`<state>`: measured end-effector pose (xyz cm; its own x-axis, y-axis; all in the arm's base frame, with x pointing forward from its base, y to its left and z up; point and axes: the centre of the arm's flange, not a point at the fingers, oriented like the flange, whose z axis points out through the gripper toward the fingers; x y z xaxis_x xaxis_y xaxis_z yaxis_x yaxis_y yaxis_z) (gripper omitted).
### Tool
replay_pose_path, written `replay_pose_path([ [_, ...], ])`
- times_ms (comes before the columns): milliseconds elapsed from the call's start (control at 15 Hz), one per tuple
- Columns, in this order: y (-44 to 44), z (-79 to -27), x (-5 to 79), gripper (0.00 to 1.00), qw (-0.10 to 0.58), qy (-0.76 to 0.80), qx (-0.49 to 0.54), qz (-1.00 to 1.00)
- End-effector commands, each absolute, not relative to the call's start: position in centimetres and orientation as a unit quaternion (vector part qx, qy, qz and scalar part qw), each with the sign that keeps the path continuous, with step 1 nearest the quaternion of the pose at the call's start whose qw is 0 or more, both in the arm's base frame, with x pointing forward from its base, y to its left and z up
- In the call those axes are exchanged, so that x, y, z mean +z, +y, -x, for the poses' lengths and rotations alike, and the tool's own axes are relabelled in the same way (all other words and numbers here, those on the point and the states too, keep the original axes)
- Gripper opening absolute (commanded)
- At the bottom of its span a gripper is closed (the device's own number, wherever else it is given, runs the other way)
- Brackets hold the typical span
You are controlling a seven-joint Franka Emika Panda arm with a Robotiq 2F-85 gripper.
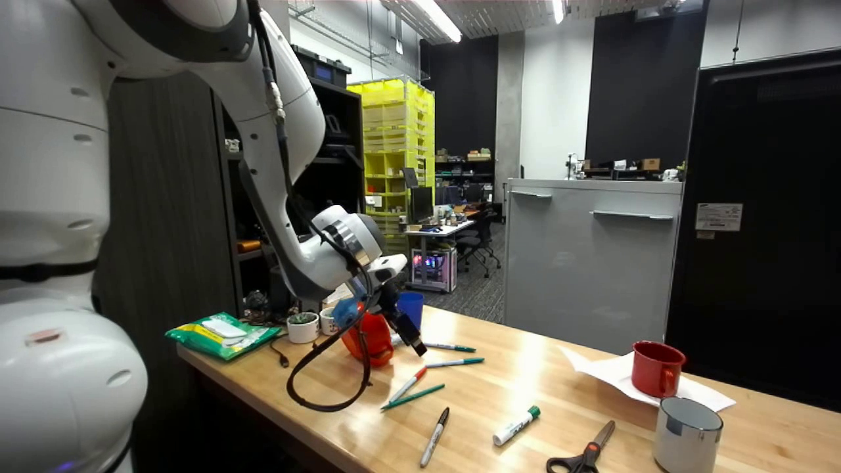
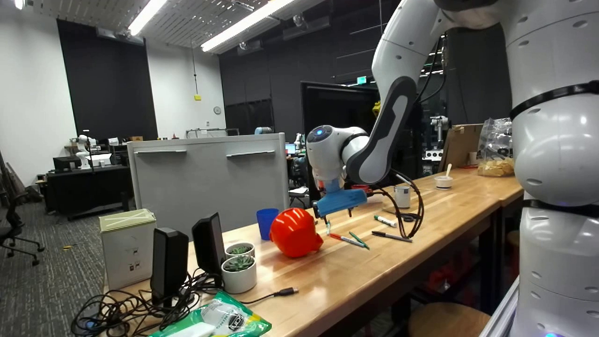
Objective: Remove one pencil from the cup, then put the cup upright
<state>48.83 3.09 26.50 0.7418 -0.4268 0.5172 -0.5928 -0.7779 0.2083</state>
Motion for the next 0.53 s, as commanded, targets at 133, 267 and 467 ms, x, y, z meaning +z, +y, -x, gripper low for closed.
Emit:
replay_pose_path([
  [133,4.3,-49.8,32.6,1.00,0.169,-0.292,0.244,-0.909],
  [267,4.9,-49.7,34.3,1.00,0.165,-0.310,0.236,-0.906],
  [467,6.4,-49.1,36.6,1.00,0.163,-0.346,0.190,-0.904],
])
